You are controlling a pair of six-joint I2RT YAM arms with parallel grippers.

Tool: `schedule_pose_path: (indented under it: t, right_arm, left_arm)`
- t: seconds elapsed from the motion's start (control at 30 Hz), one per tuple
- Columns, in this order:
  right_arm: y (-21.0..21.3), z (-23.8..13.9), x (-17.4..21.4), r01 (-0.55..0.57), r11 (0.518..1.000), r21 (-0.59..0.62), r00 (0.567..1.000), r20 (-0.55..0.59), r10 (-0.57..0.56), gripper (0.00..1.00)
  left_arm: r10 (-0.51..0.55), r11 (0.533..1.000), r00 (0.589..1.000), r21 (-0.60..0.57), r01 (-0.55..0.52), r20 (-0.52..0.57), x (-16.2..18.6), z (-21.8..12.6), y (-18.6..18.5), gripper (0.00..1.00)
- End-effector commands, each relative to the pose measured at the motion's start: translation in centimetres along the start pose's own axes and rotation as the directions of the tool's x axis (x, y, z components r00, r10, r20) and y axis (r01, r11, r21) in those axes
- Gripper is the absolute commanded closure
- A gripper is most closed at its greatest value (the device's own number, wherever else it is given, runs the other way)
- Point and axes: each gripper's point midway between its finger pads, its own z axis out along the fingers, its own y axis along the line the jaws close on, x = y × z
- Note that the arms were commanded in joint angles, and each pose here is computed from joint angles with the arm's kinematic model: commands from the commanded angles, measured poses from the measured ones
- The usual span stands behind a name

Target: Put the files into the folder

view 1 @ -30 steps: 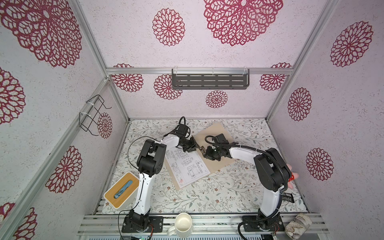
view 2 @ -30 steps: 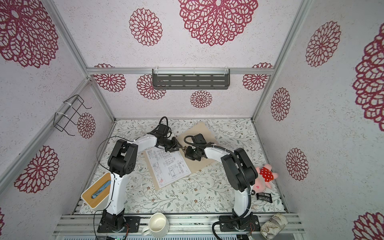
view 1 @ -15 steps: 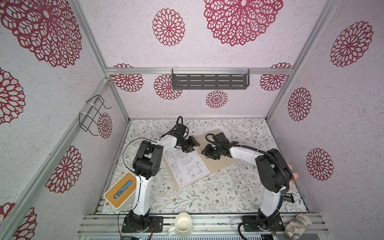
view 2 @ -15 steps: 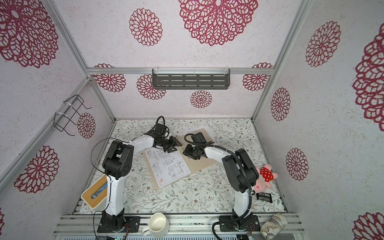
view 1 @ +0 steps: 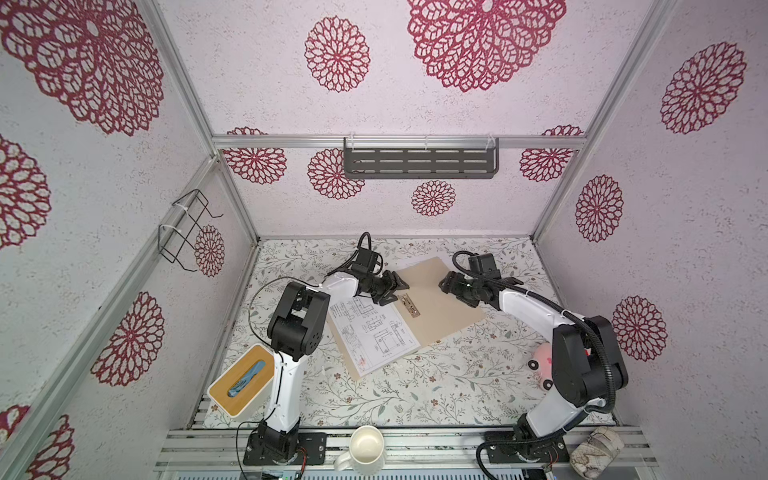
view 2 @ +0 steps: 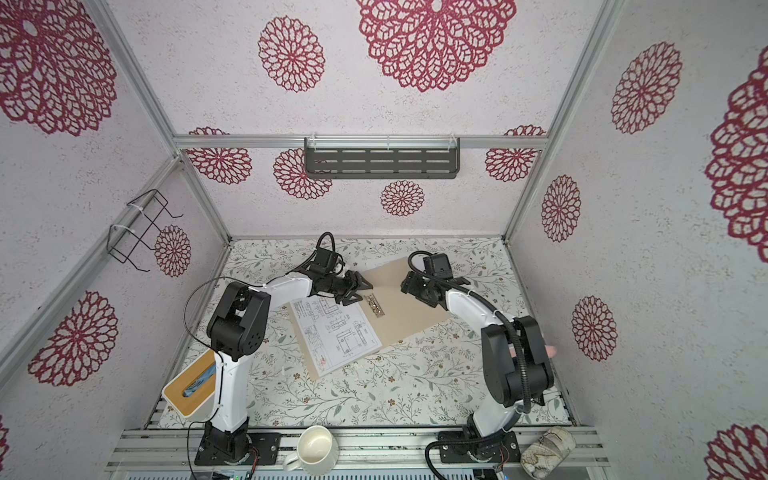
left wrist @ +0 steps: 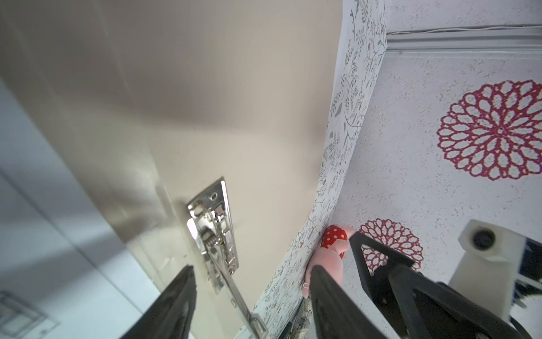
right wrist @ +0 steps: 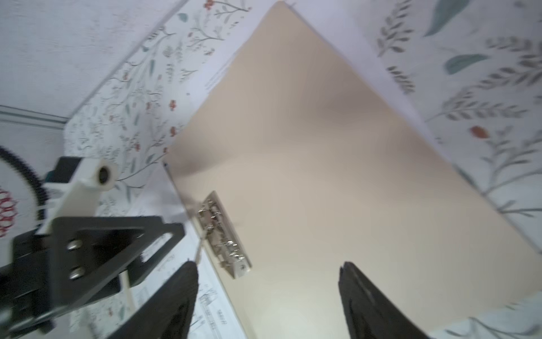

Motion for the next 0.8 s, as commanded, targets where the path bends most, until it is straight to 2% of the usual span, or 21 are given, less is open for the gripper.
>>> schedule_pose_path:
  t: [0.0,0.17,0.37,0.53,0.77]
  right_arm:
    - [-3.4,-1.1,-1.0,0.030,0.996,0.083,0.999,0.016,-0.032,0.19]
    - [-7.2,-0.7,-0.9,0.020,0.992,0.122,1.000,-0.007,-0.019,0.16]
    - [-9.4,-0.5,-1.1,0.063,0.985,0.158,0.998,-0.003,-0.064,0.12]
    - [-10.7,0.4,-2.0,0.051,0.990,0.131,0.999,0.009,-0.052,0.09]
    - [-11.4,2.5,-1.3,0.083,0.991,0.105,0.995,-0.061,-0.077,0.07]
  left_arm:
    - [0.018,0.998,1.000,0.064,-0.019,0.014,0.7,-1.4,-3.0,0.34]
    - [-0.010,0.999,1.000,0.039,0.010,0.004,2.4,-1.4,-2.5,0.29]
    - [-0.041,0.999,0.999,0.035,0.041,-0.017,4.5,-0.9,-2.0,0.24]
    - [-0.060,0.997,0.998,0.045,0.060,-0.003,5.2,-0.5,-2.3,0.20]
    - [-0.101,0.993,0.995,0.070,0.099,0.026,5.2,0.2,-2.7,0.16]
